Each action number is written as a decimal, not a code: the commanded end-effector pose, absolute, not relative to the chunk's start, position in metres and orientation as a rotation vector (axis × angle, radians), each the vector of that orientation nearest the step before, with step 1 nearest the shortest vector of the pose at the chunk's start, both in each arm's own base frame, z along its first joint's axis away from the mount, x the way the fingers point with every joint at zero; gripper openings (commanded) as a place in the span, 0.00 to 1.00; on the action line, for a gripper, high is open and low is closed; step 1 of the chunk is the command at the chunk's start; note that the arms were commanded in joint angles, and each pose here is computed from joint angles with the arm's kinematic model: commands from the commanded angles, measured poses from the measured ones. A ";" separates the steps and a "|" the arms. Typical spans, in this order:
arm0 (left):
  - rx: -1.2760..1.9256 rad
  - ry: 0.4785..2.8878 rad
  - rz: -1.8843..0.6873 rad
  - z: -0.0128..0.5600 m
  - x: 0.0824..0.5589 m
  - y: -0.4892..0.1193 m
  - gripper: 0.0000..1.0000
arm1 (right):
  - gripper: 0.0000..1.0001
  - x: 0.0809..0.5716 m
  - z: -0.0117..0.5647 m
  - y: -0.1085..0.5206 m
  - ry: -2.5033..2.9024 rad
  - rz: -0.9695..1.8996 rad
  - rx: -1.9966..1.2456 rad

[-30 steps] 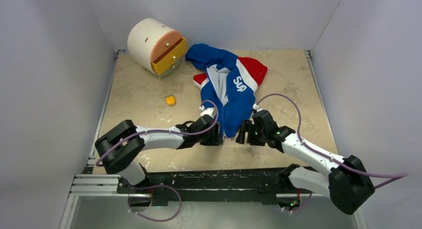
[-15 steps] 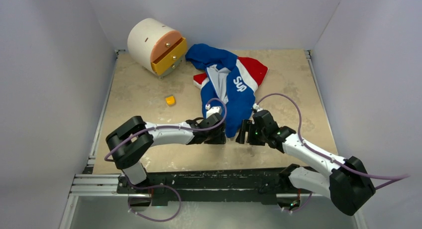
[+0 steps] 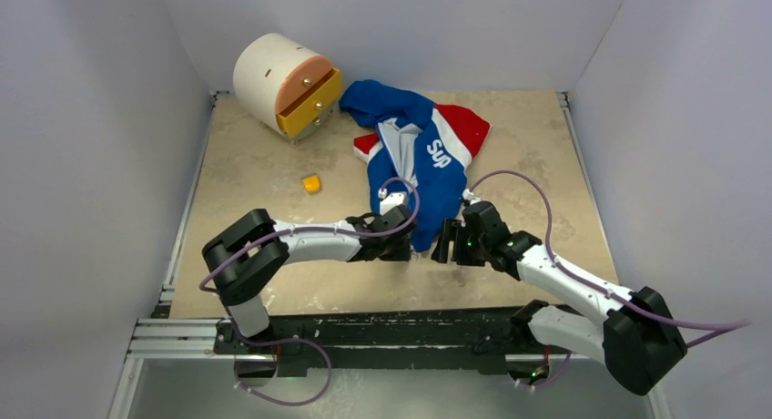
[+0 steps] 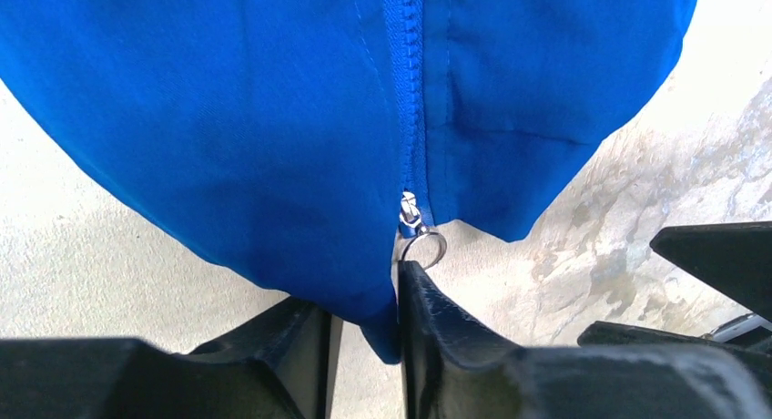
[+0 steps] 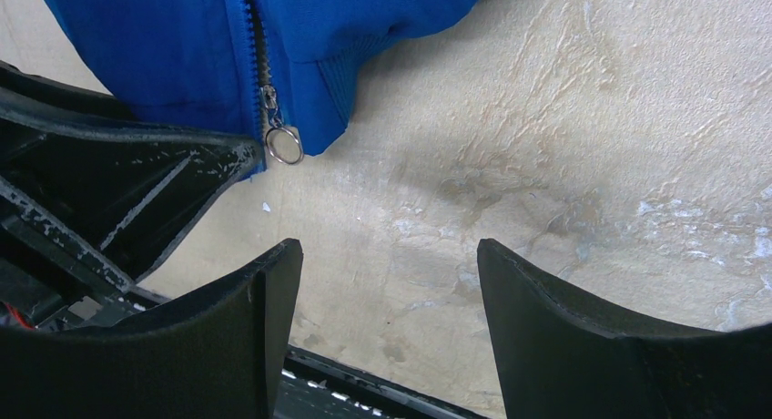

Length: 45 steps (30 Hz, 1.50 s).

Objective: Zip up the jacket
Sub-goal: Pick up the jacket from the center of the board.

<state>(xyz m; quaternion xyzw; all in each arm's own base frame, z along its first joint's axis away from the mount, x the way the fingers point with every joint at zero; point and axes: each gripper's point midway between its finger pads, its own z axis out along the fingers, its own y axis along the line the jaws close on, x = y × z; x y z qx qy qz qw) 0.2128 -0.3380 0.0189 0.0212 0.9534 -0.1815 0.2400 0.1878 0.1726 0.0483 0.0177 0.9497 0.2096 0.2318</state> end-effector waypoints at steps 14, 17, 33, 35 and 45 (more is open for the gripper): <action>0.089 2.724 -0.308 -0.024 0.187 -0.295 0.00 | 0.74 0.184 0.044 0.179 2.629 0.626 0.036; 0.059 2.672 -0.387 -0.016 0.189 -0.295 0.00 | 0.74 0.179 0.047 0.193 2.630 0.747 0.033; 0.023 2.606 -0.465 -0.011 0.195 -0.291 0.00 | 0.71 0.226 0.037 0.222 2.507 0.862 0.358; 0.015 2.602 -0.462 -0.010 0.196 -0.287 0.00 | 0.71 0.227 0.033 0.225 2.521 0.870 0.372; 0.024 2.583 -0.475 -0.008 0.204 -0.285 0.00 | 0.63 0.236 -0.004 0.199 2.570 0.593 0.438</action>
